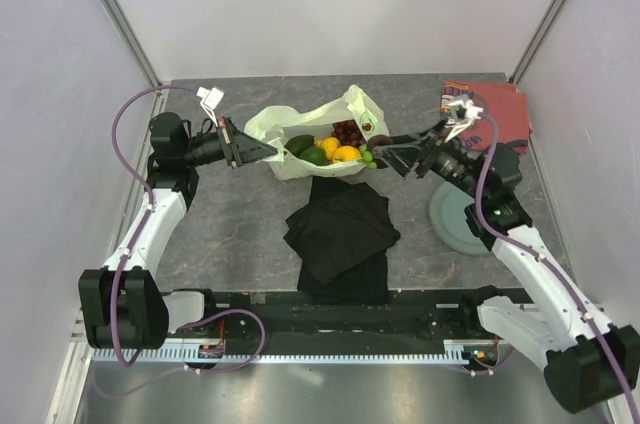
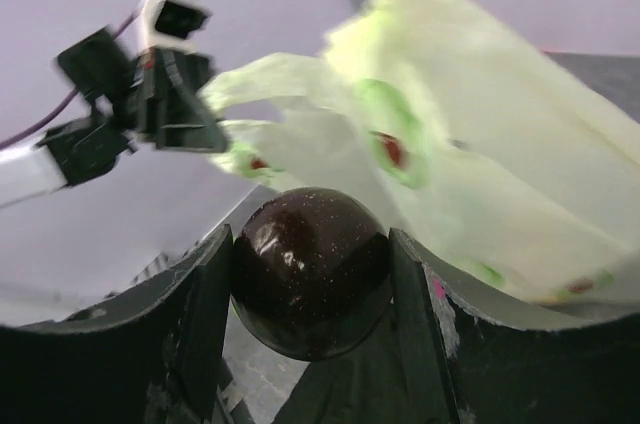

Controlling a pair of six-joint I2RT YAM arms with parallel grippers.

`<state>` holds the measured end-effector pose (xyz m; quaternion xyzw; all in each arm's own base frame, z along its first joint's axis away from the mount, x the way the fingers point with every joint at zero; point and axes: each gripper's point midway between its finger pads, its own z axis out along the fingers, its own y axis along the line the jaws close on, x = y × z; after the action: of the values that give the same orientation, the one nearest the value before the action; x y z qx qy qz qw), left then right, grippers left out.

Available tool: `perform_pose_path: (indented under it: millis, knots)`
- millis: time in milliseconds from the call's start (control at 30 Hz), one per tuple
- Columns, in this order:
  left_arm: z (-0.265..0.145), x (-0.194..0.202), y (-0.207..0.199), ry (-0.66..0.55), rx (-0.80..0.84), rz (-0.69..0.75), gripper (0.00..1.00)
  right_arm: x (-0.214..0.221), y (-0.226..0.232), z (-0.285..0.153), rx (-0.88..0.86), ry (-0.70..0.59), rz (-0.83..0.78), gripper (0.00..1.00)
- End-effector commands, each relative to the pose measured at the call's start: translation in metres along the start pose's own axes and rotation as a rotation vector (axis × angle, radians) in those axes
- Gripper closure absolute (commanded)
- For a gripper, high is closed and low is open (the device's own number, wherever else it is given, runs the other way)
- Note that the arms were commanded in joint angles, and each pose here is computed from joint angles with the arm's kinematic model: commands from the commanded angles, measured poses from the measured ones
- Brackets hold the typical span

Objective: Place the fruits into the plastic bag

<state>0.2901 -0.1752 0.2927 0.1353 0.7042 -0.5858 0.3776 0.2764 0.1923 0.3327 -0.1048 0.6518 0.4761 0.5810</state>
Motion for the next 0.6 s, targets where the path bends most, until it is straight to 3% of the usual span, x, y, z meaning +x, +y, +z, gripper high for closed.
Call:
perform_pose_path:
  millis: [0, 133, 300, 433, 567]
  knots:
    - [0.0, -0.011, -0.009, -0.016, 0.013, 0.06, 0.99, -0.018, 0.06, 0.031, -0.205, 0.003, -0.156, 1.0]
    - [0.0, -0.01, -0.009, -0.014, 0.015, 0.06, 0.99, -0.004, 0.09, 0.063, -0.239, 0.075, -0.209, 1.0]
    - [0.0, -0.01, -0.009, -0.015, 0.014, 0.06, 0.99, 0.017, 0.082, 0.103, -0.086, 0.145, -0.32, 1.0]
    - [0.0, -0.011, -0.01, -0.015, 0.016, 0.063, 0.99, 0.002, 0.043, 0.12, 0.191, 0.073, -0.304, 1.0]
    - [0.0, -0.011, -0.01, -0.015, 0.016, 0.061, 0.98, 0.012, 0.02, 0.136, 0.361, 0.114, -0.354, 1.0]
